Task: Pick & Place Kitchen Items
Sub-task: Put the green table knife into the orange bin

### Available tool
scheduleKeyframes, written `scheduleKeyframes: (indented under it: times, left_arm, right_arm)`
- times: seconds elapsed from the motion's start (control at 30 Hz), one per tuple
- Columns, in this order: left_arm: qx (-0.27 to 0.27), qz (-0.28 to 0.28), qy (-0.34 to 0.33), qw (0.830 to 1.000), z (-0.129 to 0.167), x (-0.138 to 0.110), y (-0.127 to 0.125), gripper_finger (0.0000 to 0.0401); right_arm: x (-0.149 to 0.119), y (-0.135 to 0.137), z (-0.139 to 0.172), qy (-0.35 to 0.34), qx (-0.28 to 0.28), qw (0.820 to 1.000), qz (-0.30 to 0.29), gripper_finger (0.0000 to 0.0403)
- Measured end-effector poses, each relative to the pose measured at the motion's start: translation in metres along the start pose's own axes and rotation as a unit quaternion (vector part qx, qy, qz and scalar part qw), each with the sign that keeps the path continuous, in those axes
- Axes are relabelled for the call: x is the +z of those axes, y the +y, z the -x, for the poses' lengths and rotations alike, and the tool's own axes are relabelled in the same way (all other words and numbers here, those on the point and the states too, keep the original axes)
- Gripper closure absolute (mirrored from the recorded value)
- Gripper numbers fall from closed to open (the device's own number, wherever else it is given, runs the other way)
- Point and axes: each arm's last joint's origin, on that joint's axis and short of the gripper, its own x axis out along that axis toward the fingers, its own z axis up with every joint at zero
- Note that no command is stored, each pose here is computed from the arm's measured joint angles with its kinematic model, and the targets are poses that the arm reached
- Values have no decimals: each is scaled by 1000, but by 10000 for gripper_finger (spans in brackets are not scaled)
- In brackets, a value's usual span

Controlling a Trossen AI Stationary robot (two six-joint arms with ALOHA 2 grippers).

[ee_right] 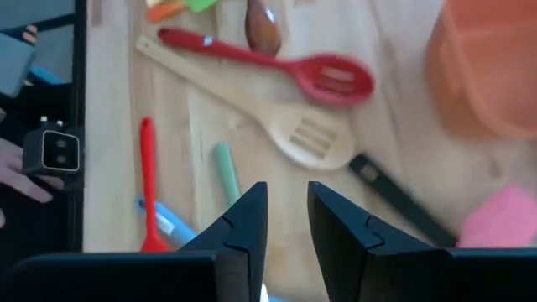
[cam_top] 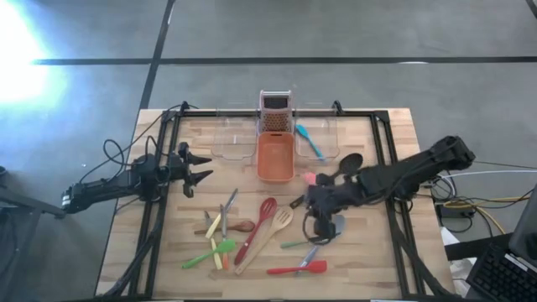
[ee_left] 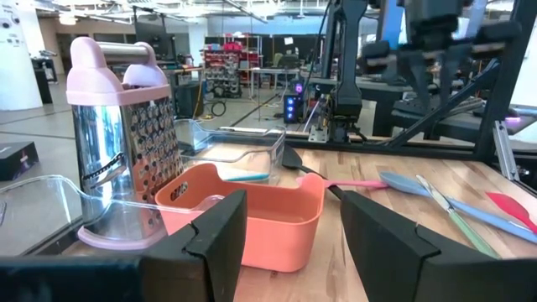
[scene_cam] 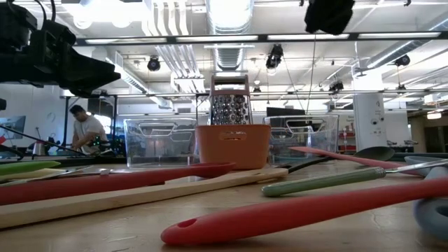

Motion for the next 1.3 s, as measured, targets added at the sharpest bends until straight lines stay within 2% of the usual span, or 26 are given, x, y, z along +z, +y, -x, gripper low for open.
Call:
scheduleKeyframes:
  times: [0.23,0.53,0.9,1.3]
  left_arm:
    - [0,0,0,1000,0,0,0,204]
    - [0,0,0,1000,0,0,0,204]
    - [0,0,0,1000,0,0,0,204]
    - [0,0,0,1000,0,0,0,204]
  right_arm:
    - [-12,6,-38,91,-15,994,-53,300]
    - [-21,13,-88,193,5,979,-59,243]
    - [-28,15,-120,239,9,970,-49,209]
    - [-29,19,-128,235,24,971,-31,216]
